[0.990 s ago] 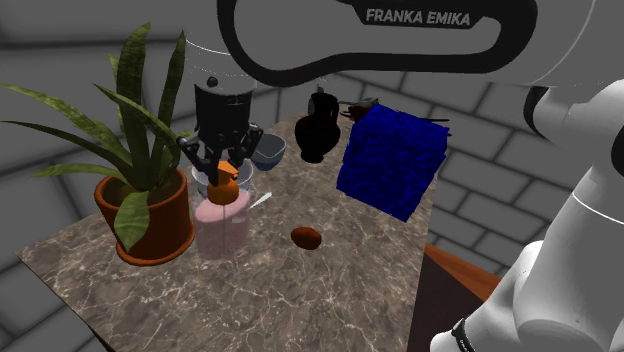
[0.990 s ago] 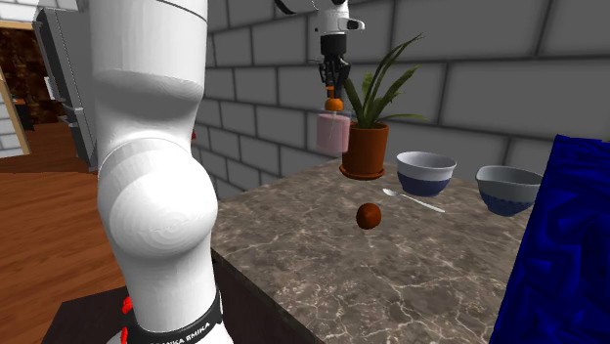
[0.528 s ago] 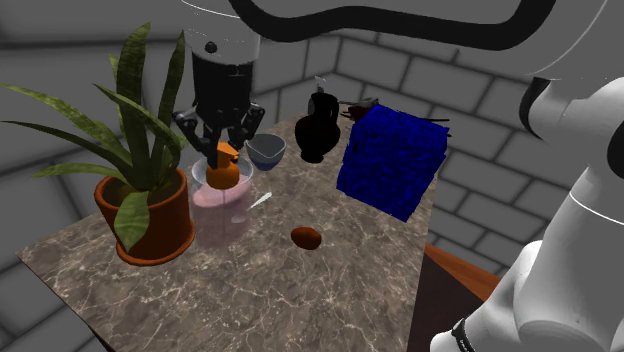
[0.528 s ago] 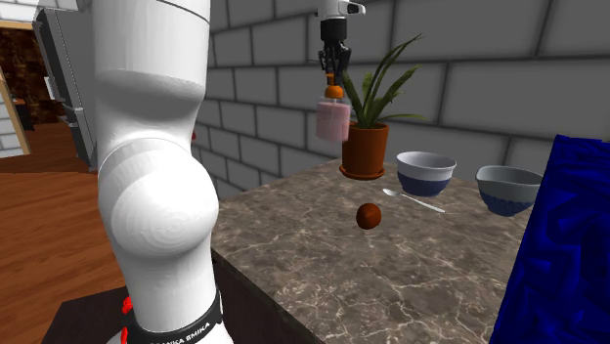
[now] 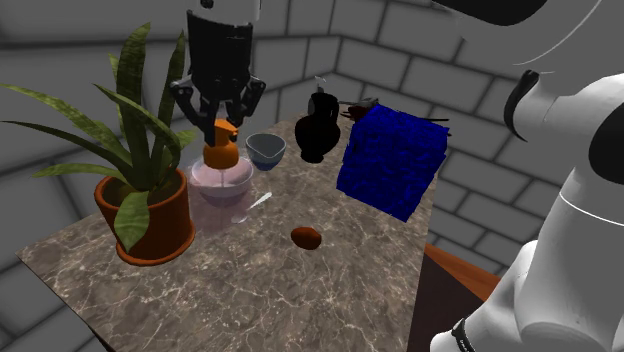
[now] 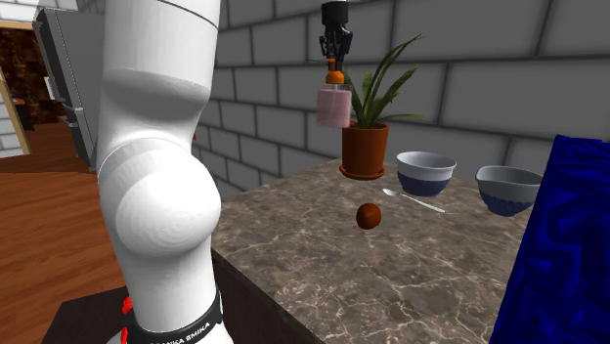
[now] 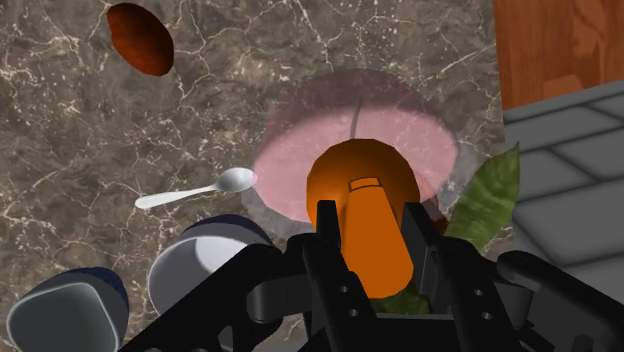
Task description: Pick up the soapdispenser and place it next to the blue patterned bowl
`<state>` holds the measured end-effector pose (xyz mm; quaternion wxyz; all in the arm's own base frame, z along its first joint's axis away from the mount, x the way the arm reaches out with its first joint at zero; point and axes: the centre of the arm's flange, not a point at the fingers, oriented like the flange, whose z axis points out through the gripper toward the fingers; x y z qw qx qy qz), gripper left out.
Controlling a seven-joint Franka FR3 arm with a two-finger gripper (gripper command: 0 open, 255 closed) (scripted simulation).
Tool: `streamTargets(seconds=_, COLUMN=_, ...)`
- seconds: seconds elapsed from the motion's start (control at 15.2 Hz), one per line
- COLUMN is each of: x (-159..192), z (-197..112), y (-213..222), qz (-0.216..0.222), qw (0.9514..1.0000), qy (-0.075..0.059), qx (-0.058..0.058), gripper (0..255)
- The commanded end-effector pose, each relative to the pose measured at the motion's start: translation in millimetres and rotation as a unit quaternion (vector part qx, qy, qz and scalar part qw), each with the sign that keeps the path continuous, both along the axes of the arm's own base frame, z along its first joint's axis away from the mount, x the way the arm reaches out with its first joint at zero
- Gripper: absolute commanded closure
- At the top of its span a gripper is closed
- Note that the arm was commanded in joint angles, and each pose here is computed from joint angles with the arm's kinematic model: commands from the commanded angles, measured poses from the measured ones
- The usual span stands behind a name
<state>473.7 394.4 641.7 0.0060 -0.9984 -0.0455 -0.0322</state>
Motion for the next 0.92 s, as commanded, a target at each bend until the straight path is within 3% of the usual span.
streamTargets(seconds=0.0, x=-1.6, z=10.8, y=0.2, qz=0.0, qw=1.0, qy=0.0, qx=0.0, gripper=255)
streamTargets(seconds=0.4, x=-1.6, z=40.9, y=0.2, qz=0.0, qw=1.0, qy=0.0, qx=0.0, gripper=255)
streamTargets(seconds=0.86, x=37.4, z=26.1, y=-82.2, qz=0.0, qw=1.0, qy=0.0, qx=0.0, gripper=255)
